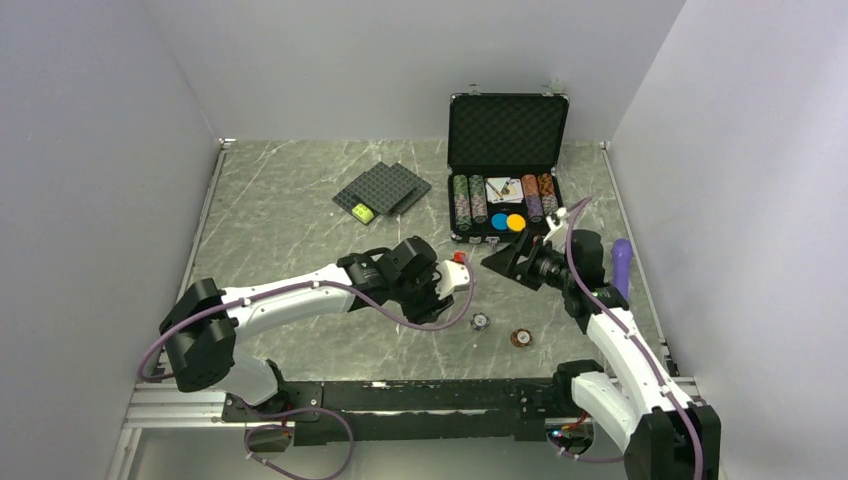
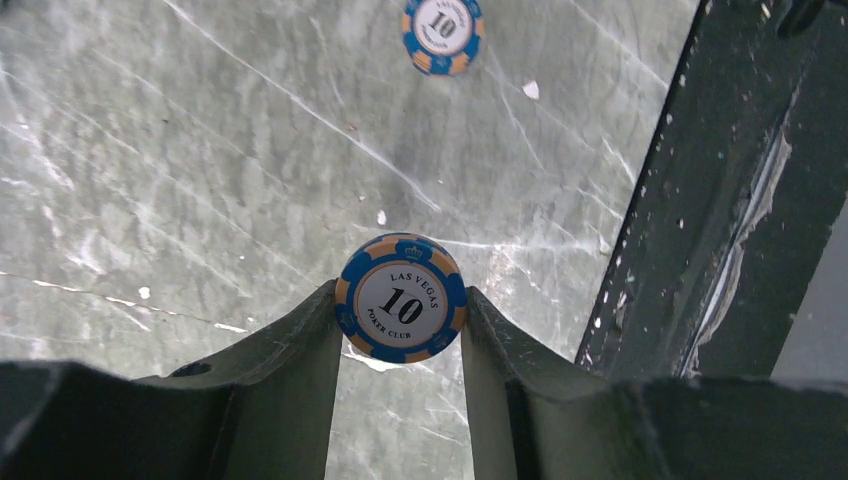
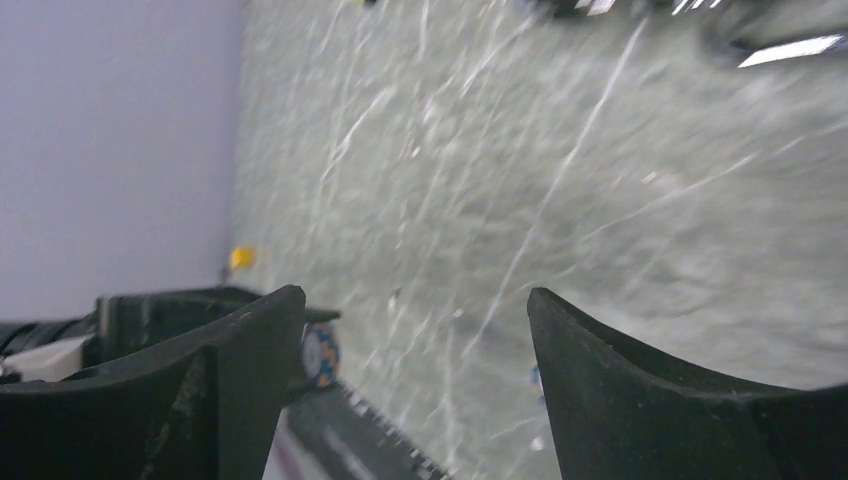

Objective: Pack up texas hold em set
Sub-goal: Pick up the poker chip from the center of the board.

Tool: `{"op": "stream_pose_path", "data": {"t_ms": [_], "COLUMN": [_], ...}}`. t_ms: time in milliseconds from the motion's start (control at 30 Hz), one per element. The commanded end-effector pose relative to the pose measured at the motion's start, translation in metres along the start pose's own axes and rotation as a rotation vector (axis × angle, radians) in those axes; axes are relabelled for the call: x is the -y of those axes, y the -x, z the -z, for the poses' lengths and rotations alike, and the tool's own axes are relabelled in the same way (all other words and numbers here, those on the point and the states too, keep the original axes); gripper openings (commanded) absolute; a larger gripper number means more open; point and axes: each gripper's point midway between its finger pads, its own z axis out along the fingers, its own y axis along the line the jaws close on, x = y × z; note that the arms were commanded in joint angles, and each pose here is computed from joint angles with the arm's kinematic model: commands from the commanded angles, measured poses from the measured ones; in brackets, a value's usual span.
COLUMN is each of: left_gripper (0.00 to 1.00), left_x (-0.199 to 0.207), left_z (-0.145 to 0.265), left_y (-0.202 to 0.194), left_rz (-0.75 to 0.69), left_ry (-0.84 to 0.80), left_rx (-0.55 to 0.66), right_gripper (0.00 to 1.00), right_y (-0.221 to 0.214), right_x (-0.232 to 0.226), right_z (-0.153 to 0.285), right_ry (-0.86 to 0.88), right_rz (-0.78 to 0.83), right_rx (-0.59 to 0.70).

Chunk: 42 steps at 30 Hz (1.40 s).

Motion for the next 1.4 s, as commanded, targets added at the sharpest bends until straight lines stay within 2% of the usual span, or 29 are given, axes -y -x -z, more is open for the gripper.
{"op": "stream_pose_path", "data": {"t_ms": [0,100,267,533,1000,1367], "left_gripper": [0.0,0.0,0.0,0.0,0.0,0.0], "left_x": [0.014,0.019,0.021,0.022,0.021,0.018], "left_z": [0.013,0.014,0.016,0.019,0.019,0.018], "left_y": [0.015,0.016,0.019,0.021,0.022,0.021], "left_rz": [-0.08,-0.084,-0.087,-0.094,-0.094,-0.095], "left_ry": [-0.083,-0.11,-0.121,-0.119,-0.114,-0.096], "left_rx": [0.085,0.097,0.11,0.126,0.133,0.132], "right_gripper": [0.85,0.83,0.74,0.65,0.59,0.39], "right_y": [-0.024,-0.041,-0.076,-0.103,-0.119,-0.127], "right_x": [-0.053,-0.062,-0.074,-0.083,-0.092,-0.1], "right_z": [0.007,0.007,0.002,-0.008,-0.012,-0.012], "right_ry": [0.295,0.326,0.337,0.347,0.384,0.43], "right_rz": [-0.128,-0.142,-0.155,-0.142,-0.126,-0.112], "right_rx": [-0.124,-0.173,-0.289,-0.39,-0.464,-0.516]}}
